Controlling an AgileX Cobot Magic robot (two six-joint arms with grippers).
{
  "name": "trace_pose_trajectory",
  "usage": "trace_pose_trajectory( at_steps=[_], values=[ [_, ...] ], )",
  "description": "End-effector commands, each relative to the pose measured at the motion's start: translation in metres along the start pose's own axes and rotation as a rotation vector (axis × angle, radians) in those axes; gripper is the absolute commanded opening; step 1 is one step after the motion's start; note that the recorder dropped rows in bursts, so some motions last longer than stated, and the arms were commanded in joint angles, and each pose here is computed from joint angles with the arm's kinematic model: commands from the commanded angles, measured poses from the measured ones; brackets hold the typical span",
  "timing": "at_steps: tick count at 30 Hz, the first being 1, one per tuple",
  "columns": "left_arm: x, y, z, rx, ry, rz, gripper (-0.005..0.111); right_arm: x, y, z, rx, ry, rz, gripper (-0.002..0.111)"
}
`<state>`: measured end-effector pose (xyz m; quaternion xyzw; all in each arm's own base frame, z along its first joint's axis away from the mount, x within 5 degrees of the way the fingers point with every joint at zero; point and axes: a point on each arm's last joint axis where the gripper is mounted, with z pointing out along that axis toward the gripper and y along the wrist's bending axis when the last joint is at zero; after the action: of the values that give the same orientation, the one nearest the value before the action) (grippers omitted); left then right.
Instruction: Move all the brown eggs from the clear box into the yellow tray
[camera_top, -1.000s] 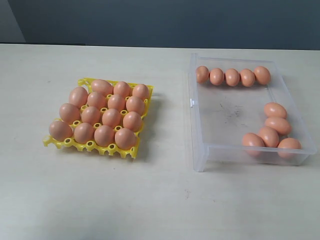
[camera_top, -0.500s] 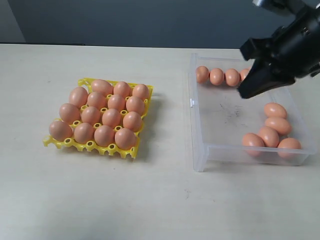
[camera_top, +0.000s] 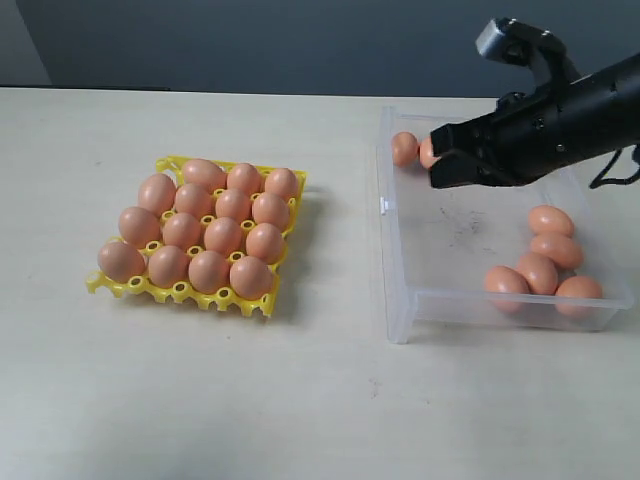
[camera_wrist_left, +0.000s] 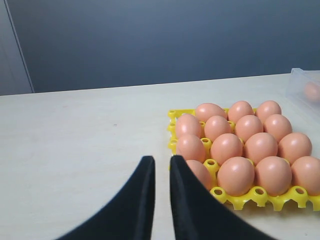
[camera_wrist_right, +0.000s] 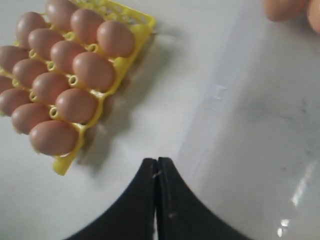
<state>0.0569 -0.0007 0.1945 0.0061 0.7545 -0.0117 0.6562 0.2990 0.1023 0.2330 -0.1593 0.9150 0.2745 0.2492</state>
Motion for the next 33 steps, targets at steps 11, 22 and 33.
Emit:
trace_pose_trajectory(
  at_steps=[11,22,33],
  values=[
    [0.001,0.0,0.001,0.002,0.005,0.001,0.012,-0.088,0.093,0.083,0.003,0.115,-0.405,-0.001],
    [0.001,0.0,0.001,0.002,0.005,0.001,0.012,-0.121,0.131,0.165,0.023,0.186,-0.621,0.052],
    [0.001,0.0,0.001,0.002,0.005,0.001,0.012,-0.119,0.148,0.212,-0.048,0.083,-0.604,0.033]
  ],
)
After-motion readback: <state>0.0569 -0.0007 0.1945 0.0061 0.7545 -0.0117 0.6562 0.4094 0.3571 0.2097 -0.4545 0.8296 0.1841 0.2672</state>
